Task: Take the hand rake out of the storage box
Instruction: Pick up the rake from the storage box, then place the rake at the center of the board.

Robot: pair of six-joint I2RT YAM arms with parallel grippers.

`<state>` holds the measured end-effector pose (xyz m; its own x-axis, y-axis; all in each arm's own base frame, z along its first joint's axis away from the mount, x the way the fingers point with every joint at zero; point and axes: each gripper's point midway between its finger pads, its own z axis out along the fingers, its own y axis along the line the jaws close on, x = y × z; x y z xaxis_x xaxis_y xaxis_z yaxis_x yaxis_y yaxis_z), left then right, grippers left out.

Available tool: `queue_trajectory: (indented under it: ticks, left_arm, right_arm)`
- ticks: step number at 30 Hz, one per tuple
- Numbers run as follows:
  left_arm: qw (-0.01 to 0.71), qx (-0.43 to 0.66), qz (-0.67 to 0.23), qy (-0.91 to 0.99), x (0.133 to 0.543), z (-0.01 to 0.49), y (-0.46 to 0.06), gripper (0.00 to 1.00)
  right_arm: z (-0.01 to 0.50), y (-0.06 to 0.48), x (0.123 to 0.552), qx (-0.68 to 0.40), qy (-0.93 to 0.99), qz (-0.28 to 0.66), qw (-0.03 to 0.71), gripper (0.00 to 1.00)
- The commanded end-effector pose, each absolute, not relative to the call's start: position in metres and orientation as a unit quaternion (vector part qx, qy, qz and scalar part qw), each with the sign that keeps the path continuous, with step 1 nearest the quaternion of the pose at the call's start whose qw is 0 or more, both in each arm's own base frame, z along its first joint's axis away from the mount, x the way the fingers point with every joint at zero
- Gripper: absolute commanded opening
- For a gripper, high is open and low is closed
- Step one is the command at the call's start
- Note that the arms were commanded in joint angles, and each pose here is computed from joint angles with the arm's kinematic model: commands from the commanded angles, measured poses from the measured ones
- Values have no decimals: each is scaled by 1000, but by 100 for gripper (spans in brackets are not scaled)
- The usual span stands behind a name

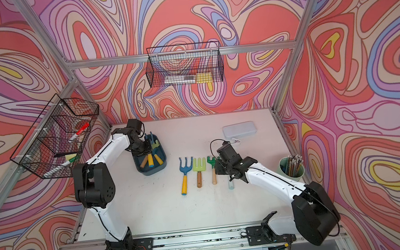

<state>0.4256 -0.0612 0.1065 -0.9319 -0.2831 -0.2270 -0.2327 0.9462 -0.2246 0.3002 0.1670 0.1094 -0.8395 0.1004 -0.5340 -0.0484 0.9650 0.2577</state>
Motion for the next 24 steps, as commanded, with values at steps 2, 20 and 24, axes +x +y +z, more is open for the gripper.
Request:
queue_trajectory:
  ticks: [2,20,24]
  left_arm:
    - [135,-140,-154,969,412,132,-75,10]
    - [166,30,-198,966,362,158,-197,11]
    - [146,32,-203,968,381,135,-216,10]
  right_arm:
    - [110,168,299,18,947,141,289,56]
    - [118,172,303,23,943,147,296,56]
    - [119,170,301,24,944,144,295,56]
